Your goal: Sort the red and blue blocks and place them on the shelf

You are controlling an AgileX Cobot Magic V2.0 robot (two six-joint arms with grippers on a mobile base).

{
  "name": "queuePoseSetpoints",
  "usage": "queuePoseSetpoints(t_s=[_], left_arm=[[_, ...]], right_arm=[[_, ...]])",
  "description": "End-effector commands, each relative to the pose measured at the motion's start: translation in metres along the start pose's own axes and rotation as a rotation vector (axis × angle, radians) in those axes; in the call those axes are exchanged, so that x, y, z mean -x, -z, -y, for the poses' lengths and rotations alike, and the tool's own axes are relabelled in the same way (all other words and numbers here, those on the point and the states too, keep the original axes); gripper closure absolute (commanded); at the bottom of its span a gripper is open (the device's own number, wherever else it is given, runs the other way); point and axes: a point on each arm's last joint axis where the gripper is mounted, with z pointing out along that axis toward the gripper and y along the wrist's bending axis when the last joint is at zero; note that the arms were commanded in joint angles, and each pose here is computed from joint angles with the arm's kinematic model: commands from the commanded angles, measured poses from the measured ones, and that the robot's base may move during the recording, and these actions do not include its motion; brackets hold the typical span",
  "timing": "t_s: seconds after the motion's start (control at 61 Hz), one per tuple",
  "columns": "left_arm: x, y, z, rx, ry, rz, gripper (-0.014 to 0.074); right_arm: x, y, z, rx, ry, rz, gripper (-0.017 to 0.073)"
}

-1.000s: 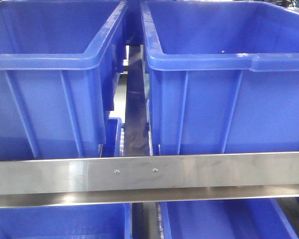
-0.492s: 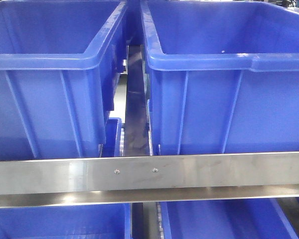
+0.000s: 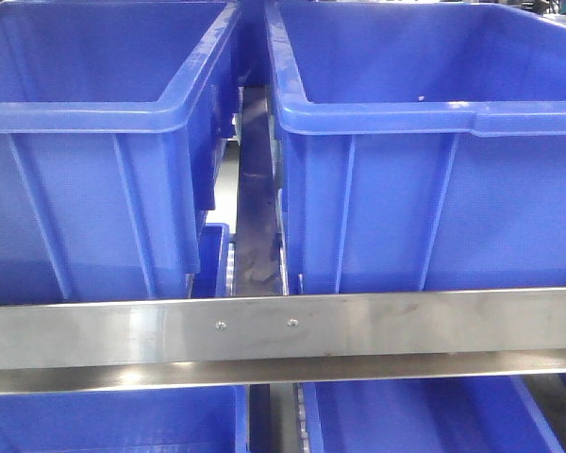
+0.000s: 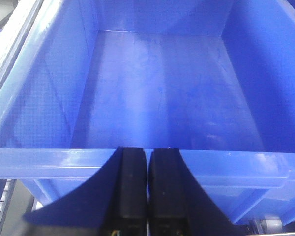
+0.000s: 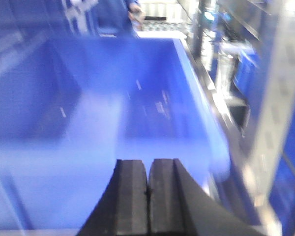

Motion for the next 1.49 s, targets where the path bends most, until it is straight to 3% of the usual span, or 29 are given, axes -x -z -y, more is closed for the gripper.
queuePoseSetpoints(t_s=[0.0,0.262,1.279,1.361,1.476], left_arm=[[0.017,0.003,0.004,-0.036,0.001,0.108,0.0462],[0.016,0.002,0.004,-0.036,0.0,0.102,0.0462],[0.016,0.003,0.004,-0.034,-0.005,0.105,0.0462],[0.013,0.007,0.004,-0.044,0.042,0.116,0.0462],[-0.001,0.016,0.002,-0.047,0.047,0.132,0.0462]], right_arm=[[-0.004,0.004,0.0,0.01,-0.015,0.098,0.0513],[-0.018,0.002,0.001,0.005,-0.044,0.042,0.0513],[-0.019,0.002,0.001,0.005,-0.044,0.04,0.0513],[-0.019,0.002,0.001,0.005,-0.044,0.04,0.0513],[-0.019,0.002,0.001,0.005,-0.044,0.04,0.0513]])
